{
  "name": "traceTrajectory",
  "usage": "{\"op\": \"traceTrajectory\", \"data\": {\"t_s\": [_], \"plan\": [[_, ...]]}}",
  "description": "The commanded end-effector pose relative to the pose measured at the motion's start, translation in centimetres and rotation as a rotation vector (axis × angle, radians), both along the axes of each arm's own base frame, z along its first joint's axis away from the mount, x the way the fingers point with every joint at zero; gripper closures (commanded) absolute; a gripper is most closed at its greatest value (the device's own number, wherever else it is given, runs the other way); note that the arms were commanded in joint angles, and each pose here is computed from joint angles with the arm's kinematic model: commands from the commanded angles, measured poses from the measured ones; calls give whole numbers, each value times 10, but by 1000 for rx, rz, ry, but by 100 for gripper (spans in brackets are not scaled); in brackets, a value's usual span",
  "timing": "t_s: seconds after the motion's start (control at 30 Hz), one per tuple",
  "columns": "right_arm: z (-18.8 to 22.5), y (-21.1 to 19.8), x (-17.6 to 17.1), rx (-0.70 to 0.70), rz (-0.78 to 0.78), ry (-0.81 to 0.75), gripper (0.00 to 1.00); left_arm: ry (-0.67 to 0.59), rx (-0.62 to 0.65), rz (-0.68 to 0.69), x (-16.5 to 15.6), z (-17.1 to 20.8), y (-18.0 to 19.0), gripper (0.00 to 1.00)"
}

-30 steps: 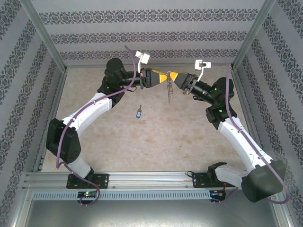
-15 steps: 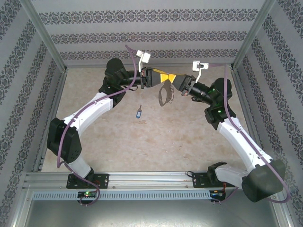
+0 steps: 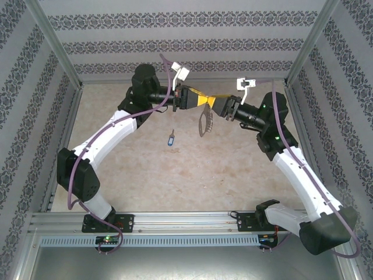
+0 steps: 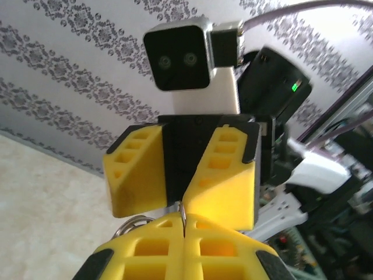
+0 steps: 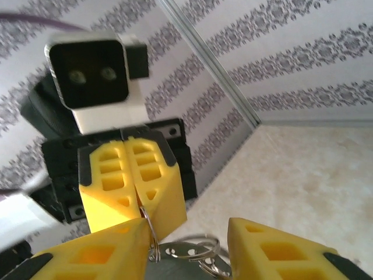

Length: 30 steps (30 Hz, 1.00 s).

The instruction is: Put the keys on the keyring

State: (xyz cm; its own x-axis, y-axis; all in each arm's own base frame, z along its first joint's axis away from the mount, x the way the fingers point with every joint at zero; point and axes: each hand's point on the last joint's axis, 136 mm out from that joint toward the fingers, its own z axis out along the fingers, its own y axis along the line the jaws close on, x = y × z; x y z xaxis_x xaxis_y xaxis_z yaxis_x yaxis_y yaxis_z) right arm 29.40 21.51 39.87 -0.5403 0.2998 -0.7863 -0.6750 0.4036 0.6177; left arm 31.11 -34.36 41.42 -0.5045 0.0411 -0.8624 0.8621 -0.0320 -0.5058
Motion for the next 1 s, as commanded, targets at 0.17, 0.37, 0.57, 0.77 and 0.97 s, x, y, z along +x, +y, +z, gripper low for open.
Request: {"op": "traceTrajectory", "data": {"t_s": [0.17, 0.37, 0.57, 0.77, 0.97], "plan": [[0, 0, -49, -184, 200, -16, 58, -124, 285, -134, -53, -29, 18, 100], [0, 7, -66, -200, 321, 18, 61, -129, 299, -215, -74, -31, 15, 100], [3, 18, -80, -178, 423, 58, 64, -129, 335, -246, -82, -41, 11, 100], [-12, 20, -88, -205, 459, 104, 65, -137, 339, -252, -86, -41, 12, 100], [-23, 19, -89, -241, 453, 130, 65, -135, 325, -265, -91, -39, 14, 100]]}}
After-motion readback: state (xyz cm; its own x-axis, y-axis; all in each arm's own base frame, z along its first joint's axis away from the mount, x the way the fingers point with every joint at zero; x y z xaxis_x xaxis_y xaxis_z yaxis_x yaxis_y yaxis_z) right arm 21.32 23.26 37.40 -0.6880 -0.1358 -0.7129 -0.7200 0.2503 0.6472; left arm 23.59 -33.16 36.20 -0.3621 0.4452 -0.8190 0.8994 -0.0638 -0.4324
